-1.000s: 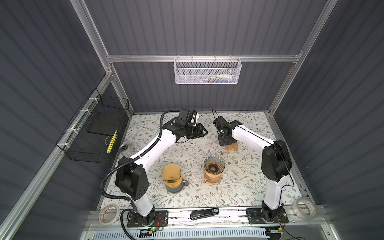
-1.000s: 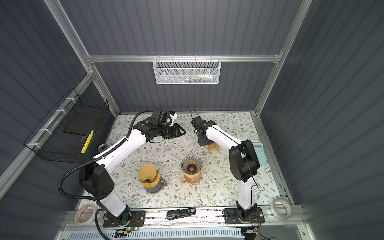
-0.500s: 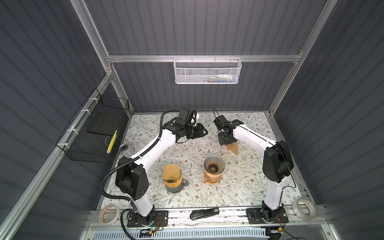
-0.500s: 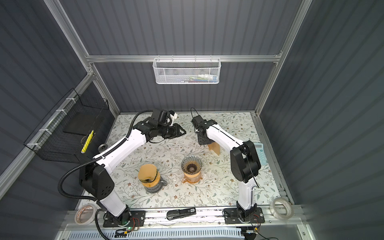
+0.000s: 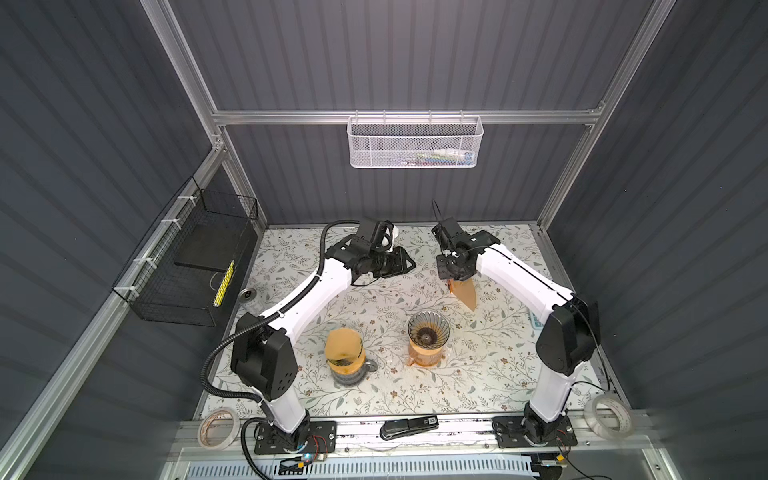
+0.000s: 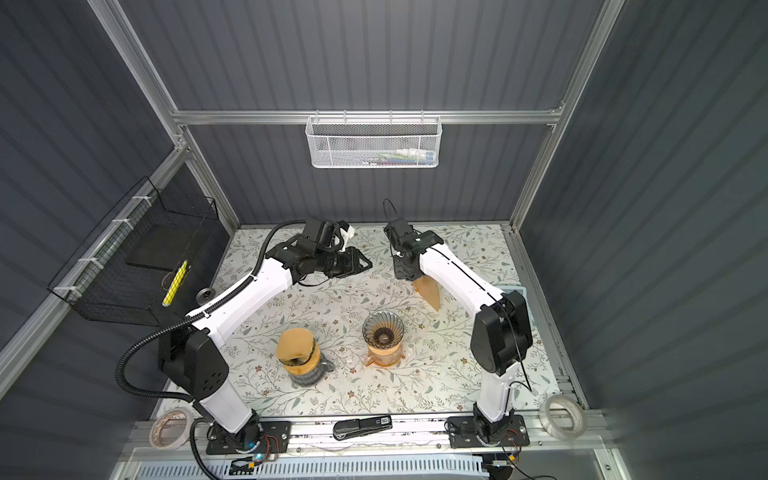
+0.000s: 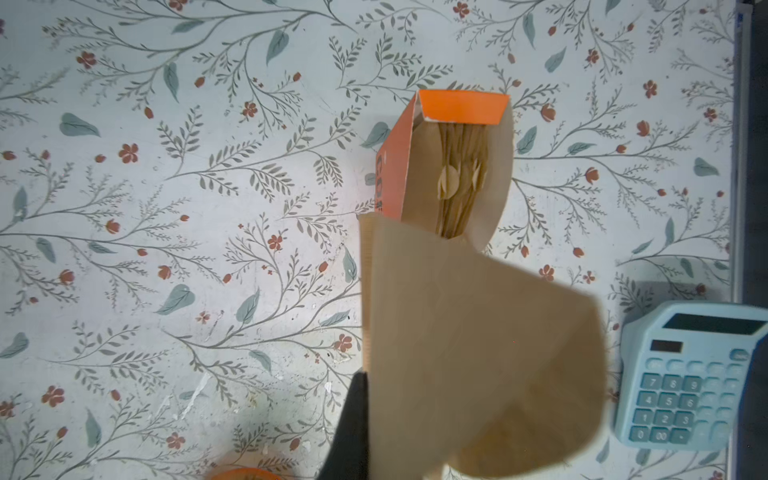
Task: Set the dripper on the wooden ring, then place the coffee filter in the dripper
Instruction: 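Pull the brown paper filter up out of the box with the right gripper, then carry the filter over the glass dripper and lower it in with the right gripper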
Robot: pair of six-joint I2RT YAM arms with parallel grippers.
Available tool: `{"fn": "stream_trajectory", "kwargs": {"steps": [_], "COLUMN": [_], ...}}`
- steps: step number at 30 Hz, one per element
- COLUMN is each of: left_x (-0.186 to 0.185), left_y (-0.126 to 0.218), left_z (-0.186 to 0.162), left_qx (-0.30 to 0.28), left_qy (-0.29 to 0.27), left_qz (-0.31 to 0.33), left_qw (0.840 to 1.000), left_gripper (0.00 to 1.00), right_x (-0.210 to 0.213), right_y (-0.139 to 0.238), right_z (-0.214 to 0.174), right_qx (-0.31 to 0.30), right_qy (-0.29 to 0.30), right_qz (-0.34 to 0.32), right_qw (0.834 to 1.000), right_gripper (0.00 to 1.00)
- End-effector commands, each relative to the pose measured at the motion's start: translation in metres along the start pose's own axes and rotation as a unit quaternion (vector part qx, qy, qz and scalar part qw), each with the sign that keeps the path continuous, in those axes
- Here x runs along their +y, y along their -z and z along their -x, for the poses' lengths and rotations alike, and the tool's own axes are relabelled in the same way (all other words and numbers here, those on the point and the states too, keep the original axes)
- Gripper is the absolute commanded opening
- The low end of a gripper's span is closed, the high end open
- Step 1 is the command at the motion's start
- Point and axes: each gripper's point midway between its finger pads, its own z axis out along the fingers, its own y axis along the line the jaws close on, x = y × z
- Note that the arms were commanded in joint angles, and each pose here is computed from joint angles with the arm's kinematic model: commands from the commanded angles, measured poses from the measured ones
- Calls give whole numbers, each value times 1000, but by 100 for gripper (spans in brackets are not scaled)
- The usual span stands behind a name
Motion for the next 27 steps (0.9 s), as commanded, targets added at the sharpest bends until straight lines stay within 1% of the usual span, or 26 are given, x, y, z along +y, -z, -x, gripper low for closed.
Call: {"fn": "stream_trajectory", "kwargs": {"steps": [1,8,14,15,16,22,27], "left_x": [-7,-8,-4,-3,2,8,14], "left_y": [19,29,41,44,47,68,84], "left_z": [6,3,-13,-16,-16,-30,-44], "left_qx": [-16,-14,14,20,18,32,40], "left_qy": [-9,-14,-25,-28,-30,-42,-44], "left_qz": [0,7,25,29,46,74,93], "left_qw": [1000,1000,999,999,998,996,994], "left_gripper": [38,38,39,39,39,39,39], "right_x": [3,9,10,10,9,15,26], "right_y": [20,50,87,94,102,150,173], "right_z": [-1,-1,-10,-13,-17,-48,-83], "right_qx": [2,2,6,9,13,38,69], "right_qy": [4,8,34,42,49,77,91], "right_qz": [22,65,93,97,101,147,180], "right_qw": [1000,998,995,994,994,985,977], "right_gripper": [0,0,0,0,0,0,0]}}
